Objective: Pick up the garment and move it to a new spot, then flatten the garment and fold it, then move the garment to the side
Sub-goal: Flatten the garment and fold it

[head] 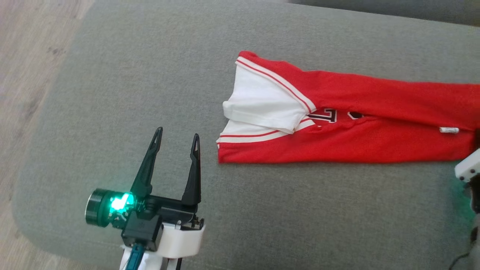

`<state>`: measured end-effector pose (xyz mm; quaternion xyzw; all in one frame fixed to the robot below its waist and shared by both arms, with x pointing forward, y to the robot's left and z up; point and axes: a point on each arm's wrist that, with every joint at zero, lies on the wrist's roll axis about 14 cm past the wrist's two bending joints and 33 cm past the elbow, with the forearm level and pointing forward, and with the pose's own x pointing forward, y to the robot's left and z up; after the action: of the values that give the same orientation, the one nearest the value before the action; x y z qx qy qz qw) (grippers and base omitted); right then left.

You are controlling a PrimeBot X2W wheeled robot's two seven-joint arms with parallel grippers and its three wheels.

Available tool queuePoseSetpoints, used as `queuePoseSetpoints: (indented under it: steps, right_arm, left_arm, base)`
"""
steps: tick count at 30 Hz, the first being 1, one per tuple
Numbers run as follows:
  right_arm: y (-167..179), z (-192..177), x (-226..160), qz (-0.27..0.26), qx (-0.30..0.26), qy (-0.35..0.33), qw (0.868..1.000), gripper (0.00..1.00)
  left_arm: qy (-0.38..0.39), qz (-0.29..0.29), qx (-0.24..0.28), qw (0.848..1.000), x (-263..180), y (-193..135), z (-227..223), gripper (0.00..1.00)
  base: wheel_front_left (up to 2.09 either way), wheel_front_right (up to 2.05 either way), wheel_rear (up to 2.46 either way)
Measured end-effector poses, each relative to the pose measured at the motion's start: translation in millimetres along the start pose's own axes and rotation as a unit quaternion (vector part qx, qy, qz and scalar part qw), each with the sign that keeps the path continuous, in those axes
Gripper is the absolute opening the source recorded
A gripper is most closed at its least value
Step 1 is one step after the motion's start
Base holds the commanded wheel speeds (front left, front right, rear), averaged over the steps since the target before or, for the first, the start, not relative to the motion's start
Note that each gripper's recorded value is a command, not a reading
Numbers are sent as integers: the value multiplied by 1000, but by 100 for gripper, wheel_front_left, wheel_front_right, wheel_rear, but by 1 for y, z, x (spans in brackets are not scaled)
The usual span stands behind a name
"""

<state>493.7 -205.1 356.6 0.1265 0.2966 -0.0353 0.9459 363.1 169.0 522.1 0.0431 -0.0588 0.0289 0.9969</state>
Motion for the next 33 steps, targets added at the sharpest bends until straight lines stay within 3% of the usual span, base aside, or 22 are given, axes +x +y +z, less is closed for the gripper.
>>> queuePoseSetpoints:
  steps: [7, 15, 20, 23, 26, 33]
  right_arm:
    - [-25, 16, -22, -13, -8, -45, 999, 0]
    - [-51, 81, -61, -22, -21, -141, 989, 0]
    - [-3, 118, -80, 48, -1, -193, 980, 0]
    - [55, 122, -92, 132, 35, -196, 971, 0]
    - [113, 119, -105, 207, 48, -188, 959, 0]
    - [201, 77, -116, 318, 24, -128, 939, 0]
  left_arm:
    - [-16, -23, -5, 1000, 2, -13, 9, 100]
    - [-19, -42, -13, 999, -5, -25, 11, 100]
    - [-27, -45, -14, 999, -4, -26, 15, 100]
    - [-29, -49, -15, 998, -5, -28, 16, 100]
    - [-29, -50, -15, 998, -6, -27, 17, 100]
    - [-23, -42, -14, 999, -12, -21, 14, 100]
  base:
    - [0, 0, 0]
    - [0, 0, 0]
    - [0, 0, 0]
    - [0, 0, 0]
    - [0, 0, 0]
    - [0, 0, 0]
